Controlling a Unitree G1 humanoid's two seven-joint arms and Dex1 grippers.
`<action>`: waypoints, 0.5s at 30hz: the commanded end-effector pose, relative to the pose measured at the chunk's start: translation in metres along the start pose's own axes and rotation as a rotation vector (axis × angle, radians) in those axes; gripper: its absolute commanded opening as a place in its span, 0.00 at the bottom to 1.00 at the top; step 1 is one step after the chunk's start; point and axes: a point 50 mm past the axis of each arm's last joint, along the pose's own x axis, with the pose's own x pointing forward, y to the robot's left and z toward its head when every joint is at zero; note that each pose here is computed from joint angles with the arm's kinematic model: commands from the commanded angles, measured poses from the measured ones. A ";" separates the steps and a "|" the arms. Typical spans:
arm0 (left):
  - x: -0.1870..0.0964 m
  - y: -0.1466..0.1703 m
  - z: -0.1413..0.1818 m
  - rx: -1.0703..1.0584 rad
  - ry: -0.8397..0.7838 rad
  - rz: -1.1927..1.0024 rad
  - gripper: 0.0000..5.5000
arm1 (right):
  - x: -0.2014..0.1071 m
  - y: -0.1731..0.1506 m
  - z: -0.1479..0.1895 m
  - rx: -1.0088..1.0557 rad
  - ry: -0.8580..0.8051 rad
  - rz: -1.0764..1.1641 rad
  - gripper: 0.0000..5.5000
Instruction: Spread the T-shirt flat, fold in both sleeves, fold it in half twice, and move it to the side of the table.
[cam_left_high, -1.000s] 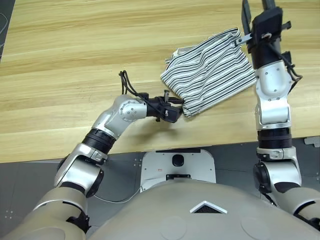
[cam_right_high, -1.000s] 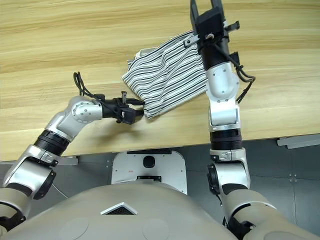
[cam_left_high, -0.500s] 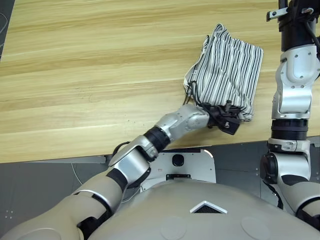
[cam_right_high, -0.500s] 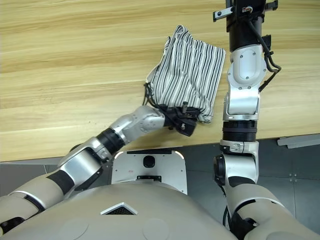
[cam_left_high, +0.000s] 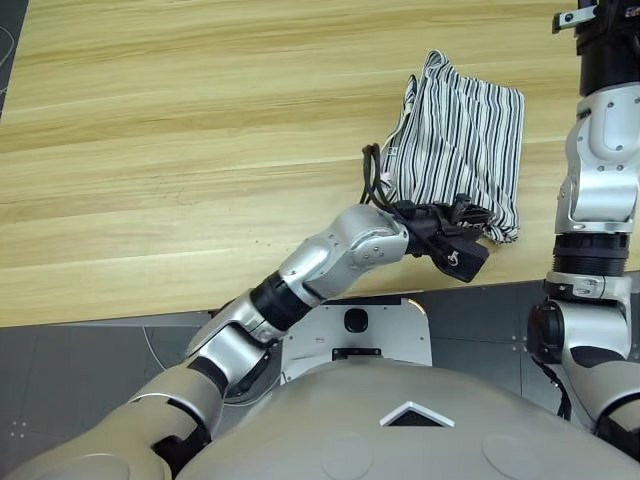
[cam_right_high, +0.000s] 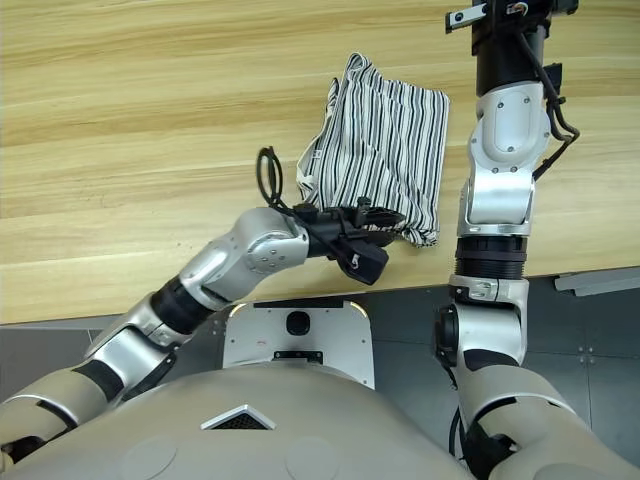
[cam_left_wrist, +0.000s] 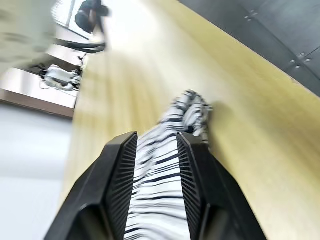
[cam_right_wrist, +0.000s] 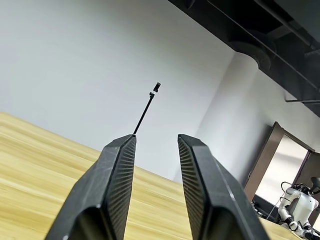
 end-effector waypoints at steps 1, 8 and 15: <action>-0.033 0.017 0.016 0.027 -0.013 0.034 0.27 | 0.002 -0.008 0.000 -0.049 -0.029 0.032 0.28; -0.114 0.051 -0.064 0.132 0.229 0.054 0.35 | -0.050 -0.038 -0.041 -0.396 0.132 0.647 0.40; -0.120 0.037 -0.161 0.350 0.396 -0.082 0.52 | -0.099 -0.087 -0.061 -0.891 0.203 1.092 0.50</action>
